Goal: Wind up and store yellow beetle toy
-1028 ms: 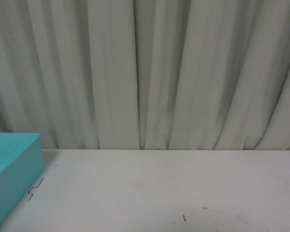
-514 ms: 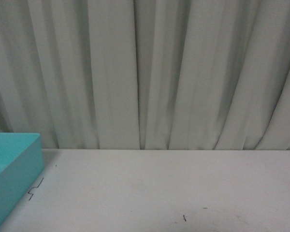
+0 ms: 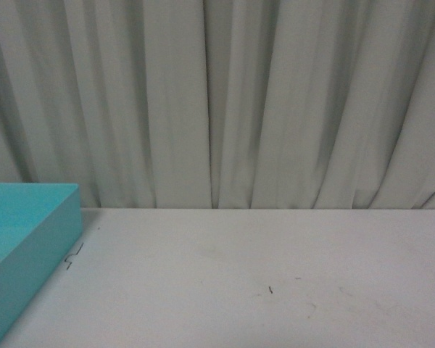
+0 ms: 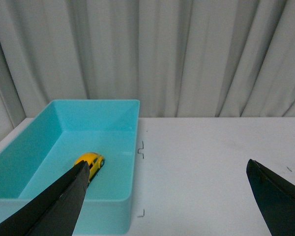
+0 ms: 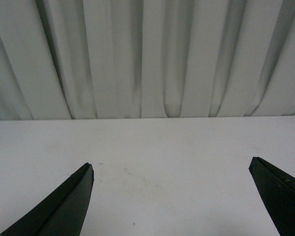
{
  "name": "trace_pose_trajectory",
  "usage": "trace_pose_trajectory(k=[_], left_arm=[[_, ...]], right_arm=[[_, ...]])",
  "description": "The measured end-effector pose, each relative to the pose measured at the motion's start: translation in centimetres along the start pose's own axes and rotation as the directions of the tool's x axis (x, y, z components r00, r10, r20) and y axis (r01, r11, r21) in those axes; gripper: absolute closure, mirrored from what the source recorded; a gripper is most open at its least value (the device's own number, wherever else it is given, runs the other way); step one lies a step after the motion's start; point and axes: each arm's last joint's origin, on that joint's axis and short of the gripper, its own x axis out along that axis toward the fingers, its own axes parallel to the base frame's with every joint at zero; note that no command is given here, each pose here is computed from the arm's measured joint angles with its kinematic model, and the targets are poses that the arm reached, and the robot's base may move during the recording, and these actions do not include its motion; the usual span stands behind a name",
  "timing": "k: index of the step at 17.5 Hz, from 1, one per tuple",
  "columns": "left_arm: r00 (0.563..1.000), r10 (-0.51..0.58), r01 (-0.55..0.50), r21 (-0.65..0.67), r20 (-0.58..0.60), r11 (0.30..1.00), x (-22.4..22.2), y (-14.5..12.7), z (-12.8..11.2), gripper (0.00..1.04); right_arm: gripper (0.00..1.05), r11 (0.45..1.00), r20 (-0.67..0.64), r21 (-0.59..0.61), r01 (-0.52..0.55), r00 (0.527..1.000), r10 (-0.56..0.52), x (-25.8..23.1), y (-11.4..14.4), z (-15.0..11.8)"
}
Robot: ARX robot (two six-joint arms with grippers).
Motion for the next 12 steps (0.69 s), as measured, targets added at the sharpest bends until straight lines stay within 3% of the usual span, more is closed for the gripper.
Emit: trace_pose_trajectory(k=[12], left_arm=[[1.000, 0.000, 0.000, 0.000, 0.000, 1.000, 0.00, 0.00, 0.00, 0.07]], right_arm=[[0.07, 1.000, -0.002, 0.000, 0.000, 1.000, 0.000, 0.00, 0.00, -0.02]])
